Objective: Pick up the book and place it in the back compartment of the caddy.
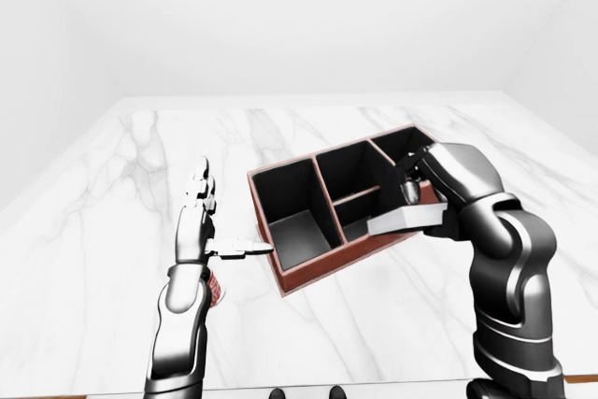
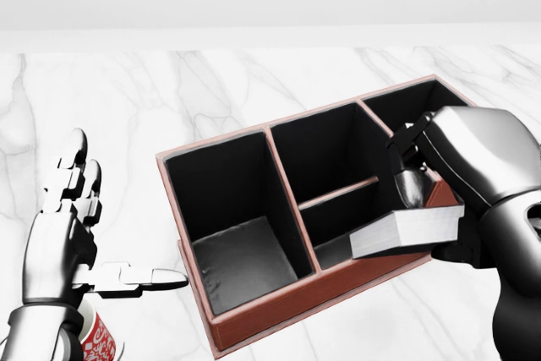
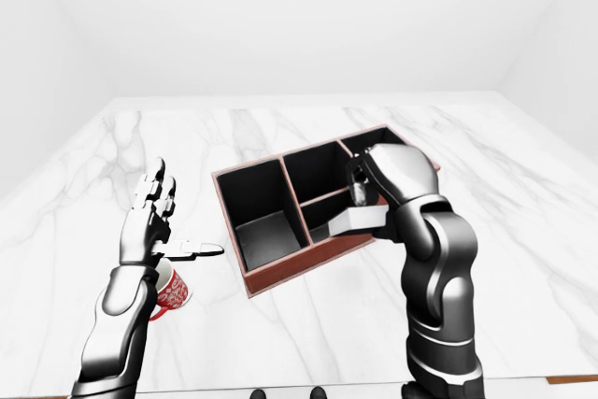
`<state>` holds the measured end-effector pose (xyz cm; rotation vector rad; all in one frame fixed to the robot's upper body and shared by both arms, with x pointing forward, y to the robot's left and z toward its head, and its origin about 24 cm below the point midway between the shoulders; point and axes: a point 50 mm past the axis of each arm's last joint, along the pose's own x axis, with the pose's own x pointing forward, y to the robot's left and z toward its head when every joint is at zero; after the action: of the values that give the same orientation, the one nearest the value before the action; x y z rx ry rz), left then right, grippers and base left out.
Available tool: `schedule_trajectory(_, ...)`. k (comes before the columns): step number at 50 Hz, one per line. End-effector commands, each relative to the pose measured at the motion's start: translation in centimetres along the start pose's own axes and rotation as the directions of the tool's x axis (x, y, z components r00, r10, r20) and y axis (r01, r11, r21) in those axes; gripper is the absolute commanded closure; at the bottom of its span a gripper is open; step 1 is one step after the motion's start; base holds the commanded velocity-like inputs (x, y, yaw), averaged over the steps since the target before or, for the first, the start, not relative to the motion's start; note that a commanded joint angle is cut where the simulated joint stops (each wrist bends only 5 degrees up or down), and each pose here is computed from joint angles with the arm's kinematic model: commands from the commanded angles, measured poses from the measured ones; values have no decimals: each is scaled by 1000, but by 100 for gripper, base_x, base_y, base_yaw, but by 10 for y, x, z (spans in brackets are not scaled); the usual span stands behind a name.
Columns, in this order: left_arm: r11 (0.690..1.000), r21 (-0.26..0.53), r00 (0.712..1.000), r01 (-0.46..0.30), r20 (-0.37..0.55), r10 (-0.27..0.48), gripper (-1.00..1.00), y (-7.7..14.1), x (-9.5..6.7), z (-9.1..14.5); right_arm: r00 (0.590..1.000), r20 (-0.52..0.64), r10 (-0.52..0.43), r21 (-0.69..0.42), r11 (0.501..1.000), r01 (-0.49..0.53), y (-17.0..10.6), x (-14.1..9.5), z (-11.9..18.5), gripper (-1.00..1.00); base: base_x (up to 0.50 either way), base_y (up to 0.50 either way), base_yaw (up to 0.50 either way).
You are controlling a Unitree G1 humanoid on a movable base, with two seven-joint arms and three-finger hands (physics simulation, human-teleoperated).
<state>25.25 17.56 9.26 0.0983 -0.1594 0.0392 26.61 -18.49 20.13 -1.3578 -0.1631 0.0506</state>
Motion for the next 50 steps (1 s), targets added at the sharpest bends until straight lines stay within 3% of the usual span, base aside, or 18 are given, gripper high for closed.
schedule_trajectory(1,1000,0,1000,1,2,-1,-100,0,0,0,1000,6,-23,-23,999,23,-4,3,7,100,0,0,0)
schedule_trajectory(33,1000,0,1000,-2,4,2,-100,0,0,1,999,34,-8,-20,1000,9,4,6,23,100,0,0,0)
schedule_trajectory(50,1000,0,1000,-2,-8,2,-100,1,1,-2,998,56,-1,-14,1000,1,1,19,27,100,0,0,0)
